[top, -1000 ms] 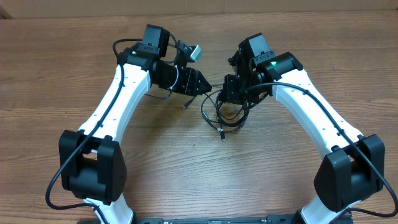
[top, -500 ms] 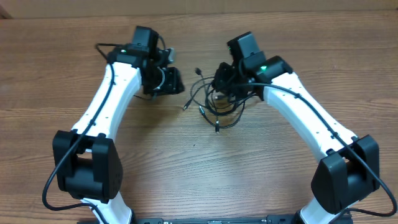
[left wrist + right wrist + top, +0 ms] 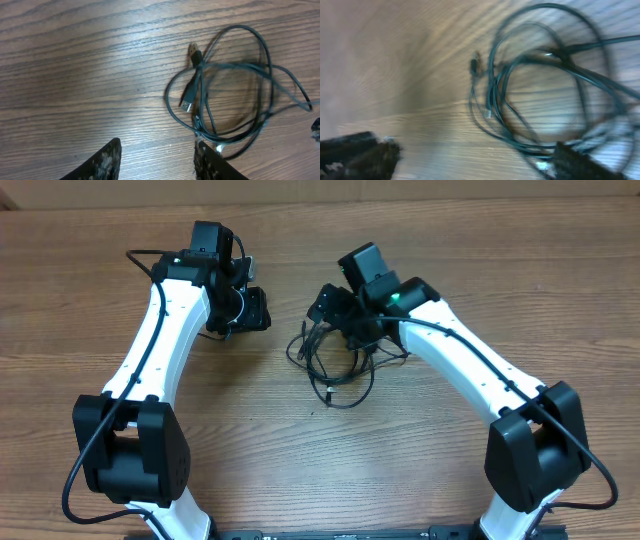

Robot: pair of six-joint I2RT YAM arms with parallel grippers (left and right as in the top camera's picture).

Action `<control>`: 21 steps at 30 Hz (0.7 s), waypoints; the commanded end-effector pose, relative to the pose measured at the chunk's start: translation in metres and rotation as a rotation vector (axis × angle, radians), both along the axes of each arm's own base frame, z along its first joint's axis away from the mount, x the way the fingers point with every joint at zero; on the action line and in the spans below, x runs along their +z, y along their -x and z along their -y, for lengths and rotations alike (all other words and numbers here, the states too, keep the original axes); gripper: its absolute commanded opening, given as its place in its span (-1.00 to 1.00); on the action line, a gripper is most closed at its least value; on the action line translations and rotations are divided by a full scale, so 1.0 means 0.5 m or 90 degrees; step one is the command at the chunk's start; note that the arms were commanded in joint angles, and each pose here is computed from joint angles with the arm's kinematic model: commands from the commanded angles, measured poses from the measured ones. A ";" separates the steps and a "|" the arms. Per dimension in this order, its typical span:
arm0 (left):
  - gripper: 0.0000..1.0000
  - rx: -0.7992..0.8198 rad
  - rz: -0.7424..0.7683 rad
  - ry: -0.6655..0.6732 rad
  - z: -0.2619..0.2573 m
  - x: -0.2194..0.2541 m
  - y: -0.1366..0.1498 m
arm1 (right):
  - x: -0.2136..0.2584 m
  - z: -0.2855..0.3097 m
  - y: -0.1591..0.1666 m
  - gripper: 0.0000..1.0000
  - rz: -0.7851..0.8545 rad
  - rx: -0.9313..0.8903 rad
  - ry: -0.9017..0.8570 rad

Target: Untangle cables

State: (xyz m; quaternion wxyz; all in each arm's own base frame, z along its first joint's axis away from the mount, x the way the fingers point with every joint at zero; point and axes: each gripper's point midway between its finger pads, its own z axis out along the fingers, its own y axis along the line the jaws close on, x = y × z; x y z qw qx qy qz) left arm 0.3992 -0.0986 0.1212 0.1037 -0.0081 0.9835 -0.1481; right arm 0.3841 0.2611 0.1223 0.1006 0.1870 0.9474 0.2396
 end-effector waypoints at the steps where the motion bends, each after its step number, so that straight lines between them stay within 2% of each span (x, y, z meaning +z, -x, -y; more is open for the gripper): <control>1: -0.05 -0.069 0.041 0.036 0.054 0.042 0.005 | 0.014 0.066 -0.022 1.00 -0.011 -0.020 0.007; 5: 0.00 -0.140 0.073 0.059 0.131 0.053 0.010 | 0.037 0.174 -0.048 1.00 -0.025 -0.047 0.036; 9: 0.13 -0.234 0.137 0.073 0.245 0.061 0.009 | 0.042 0.287 -0.062 1.00 -0.044 -0.085 0.058; 13: 0.17 -0.330 0.168 0.076 0.347 0.026 0.022 | 0.035 0.361 -0.056 1.00 -0.068 -0.114 0.070; 18: 0.15 -0.366 0.146 0.069 0.399 -0.055 0.026 | 0.034 0.374 -0.054 1.00 -0.067 -0.103 0.077; 21: 0.08 -0.337 0.121 0.033 0.391 -0.106 0.017 | 0.033 0.373 -0.052 1.00 -0.068 -0.101 0.079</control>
